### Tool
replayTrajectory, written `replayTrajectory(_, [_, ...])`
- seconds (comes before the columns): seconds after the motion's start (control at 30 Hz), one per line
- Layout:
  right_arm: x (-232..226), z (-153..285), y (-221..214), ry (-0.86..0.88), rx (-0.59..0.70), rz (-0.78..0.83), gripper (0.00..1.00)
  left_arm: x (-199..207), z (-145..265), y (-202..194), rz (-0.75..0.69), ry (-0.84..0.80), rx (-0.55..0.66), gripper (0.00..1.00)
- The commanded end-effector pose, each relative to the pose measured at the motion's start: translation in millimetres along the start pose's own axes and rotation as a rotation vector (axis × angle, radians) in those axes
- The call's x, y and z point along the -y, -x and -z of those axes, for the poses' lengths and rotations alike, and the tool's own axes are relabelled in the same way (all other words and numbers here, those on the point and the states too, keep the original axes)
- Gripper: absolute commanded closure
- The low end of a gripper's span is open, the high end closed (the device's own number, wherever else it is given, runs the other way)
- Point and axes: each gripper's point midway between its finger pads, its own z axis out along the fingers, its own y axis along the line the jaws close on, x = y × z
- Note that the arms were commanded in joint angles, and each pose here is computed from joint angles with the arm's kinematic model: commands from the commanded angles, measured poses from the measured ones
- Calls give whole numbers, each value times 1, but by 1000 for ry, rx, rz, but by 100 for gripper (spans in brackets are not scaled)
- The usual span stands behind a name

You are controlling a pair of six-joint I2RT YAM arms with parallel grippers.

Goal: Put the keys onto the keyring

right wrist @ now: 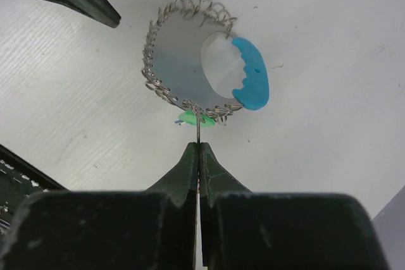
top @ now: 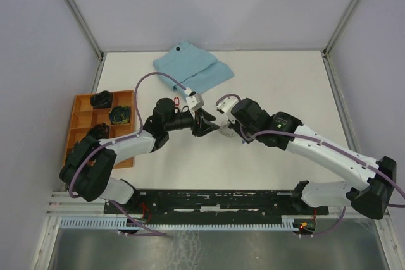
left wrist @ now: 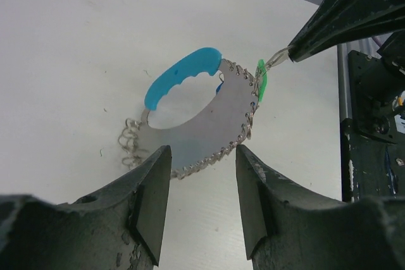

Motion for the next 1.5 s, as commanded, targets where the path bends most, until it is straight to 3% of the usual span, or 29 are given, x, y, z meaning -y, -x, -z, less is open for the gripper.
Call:
replayTrajectory(0.0, [5,25,42,43,209,55,99,19,-4,35,-159,-85,97,47])
replayTrajectory(0.27, [-6,28,55,101,271,55,99,34,-9,55,-171,-91,225,47])
replayTrajectory(0.73, [-18,35,83,211,420,100,99,42,-6,54,-163,-126,213,50])
replayTrajectory(1.13, [-24,32,90,242,440,74,99,40,4,34,-135,-77,175,62])
replayTrajectory(1.27, [-28,31,91,262,438,66,99,40,5,39,-141,-71,188,71])
replayTrajectory(1.47, [-32,29,90,284,426,55,100,43,6,43,-134,-81,206,72])
